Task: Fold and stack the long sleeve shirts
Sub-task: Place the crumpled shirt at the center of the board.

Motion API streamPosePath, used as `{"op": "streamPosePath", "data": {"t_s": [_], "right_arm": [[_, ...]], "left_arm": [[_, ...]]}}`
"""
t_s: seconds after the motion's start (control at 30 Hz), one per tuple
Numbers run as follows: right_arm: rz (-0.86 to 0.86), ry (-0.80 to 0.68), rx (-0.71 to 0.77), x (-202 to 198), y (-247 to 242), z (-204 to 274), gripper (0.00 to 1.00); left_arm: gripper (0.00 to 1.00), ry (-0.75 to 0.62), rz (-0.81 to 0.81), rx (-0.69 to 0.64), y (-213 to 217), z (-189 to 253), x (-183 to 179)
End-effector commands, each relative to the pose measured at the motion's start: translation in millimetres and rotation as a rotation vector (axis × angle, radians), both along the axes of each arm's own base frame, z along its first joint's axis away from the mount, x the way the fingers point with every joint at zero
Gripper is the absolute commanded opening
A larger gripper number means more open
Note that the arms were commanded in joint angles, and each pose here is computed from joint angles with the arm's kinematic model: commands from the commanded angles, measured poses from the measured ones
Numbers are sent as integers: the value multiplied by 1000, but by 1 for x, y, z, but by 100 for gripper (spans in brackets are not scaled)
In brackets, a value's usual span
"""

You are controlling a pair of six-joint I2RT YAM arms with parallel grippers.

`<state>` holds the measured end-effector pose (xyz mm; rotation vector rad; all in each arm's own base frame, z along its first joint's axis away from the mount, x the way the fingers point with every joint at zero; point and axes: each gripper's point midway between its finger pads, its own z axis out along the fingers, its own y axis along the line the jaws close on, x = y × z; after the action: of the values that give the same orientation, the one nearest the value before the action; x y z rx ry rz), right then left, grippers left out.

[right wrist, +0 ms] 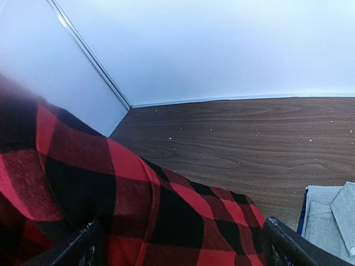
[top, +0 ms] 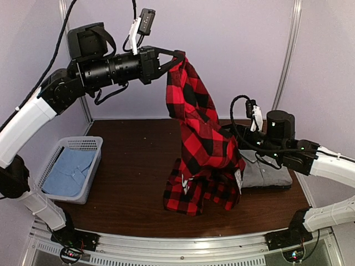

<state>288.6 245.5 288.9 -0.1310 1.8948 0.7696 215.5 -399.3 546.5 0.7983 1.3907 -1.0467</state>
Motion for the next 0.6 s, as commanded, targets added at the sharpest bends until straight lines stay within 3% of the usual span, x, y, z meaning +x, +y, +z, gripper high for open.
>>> {"op": "streamPosePath", "data": {"t_s": [0.0, 0.17, 0.3, 0.4, 0.5, 0.57], "right_arm": [[-8, -33, 19, -1, -2, 11, 100], [-4, -11, 3, 1, 1, -4, 100], [1, 24, -29, 5, 5, -25, 100], [10, 60, -61, 6, 9, -44, 100], [36, 99, -100, 6, 14, -65, 100], [69, 131, -125, 3, 19, -80, 100]], "left_arm": [[0, 24, 149, -74, 53, -12, 60], [0, 257, 214, 79, 84, -143, 157], [3, 467, 172, 145, 93, -230, 217], [20, 541, 223, 201, 93, -265, 248], [51, 577, 273, 217, 95, -276, 260], [65, 594, 316, 213, 100, -277, 262]]}}
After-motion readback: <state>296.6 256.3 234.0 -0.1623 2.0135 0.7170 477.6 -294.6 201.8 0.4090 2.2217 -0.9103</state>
